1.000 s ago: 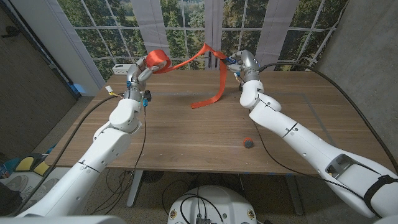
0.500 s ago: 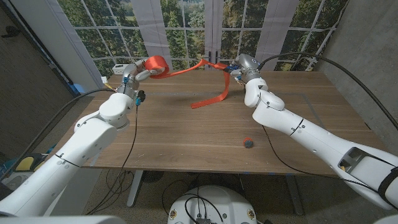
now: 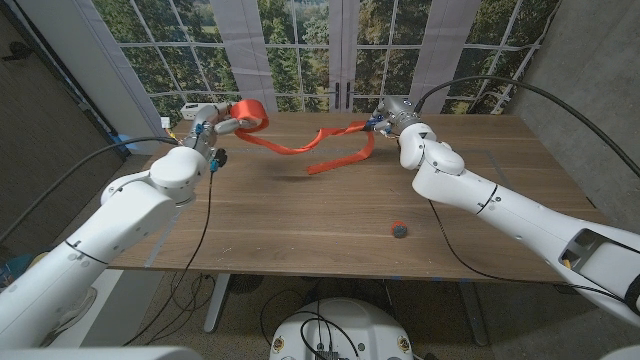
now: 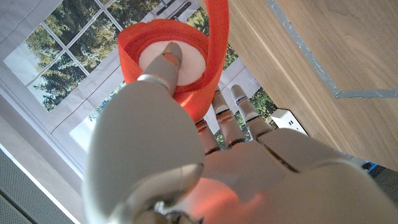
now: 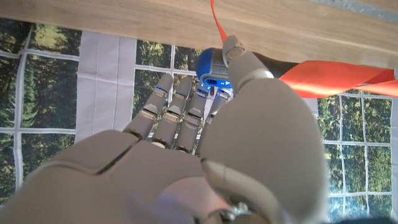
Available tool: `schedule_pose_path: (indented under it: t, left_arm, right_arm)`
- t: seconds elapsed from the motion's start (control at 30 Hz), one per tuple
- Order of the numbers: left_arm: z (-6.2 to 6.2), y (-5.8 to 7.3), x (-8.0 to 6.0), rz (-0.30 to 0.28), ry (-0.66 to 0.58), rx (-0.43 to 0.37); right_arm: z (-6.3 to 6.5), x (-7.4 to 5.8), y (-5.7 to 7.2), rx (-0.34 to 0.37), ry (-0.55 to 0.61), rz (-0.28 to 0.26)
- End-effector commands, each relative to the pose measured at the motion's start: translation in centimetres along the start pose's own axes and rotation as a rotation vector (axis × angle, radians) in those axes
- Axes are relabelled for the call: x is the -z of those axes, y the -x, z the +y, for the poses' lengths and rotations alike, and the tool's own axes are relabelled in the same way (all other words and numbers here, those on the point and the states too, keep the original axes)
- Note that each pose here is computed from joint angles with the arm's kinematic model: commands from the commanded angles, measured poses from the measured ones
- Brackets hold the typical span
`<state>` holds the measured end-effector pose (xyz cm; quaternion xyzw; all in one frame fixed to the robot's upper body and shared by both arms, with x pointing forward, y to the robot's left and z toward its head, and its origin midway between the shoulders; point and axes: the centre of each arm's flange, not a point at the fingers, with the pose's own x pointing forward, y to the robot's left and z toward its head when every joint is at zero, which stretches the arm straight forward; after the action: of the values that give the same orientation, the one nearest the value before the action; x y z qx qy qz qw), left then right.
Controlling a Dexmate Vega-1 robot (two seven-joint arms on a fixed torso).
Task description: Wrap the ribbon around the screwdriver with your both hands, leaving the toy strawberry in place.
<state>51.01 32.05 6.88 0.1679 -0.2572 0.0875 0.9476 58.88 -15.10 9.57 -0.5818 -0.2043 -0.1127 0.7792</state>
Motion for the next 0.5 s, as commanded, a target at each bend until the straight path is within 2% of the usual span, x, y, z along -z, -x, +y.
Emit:
schedule_pose_path:
  t: [0.03, 0.07, 0.13, 0.3, 0.5]
  left_arm:
    - [-0.2, 0.2, 0.4, 0.033, -0.04, 0.027]
    - [-0.2, 0.2, 0.4, 0.035, -0.044, 0.028]
    - [-0.2, 0.2, 0.4, 0.036, -0.045, 0.03]
    - [-0.2, 0.3, 0.6, 0.05, -0.064, 0.037]
    - [-0.5, 0.5, 0.8, 0.08, -0.129, 0.03]
  right_arm:
    - [2.3, 0.5, -0.5, -0.163, 0.002, 0.077]
    - [2.7, 0.6, -0.5, -0.164, -0.009, 0.074]
    - [3.1, 0.8, -0.7, -0.21, -0.028, 0.075]
    - [4.1, 1.2, -1.1, -0.243, -0.047, 0.08]
    - [4.6, 1.3, -1.3, -0.24, -0.032, 0.098]
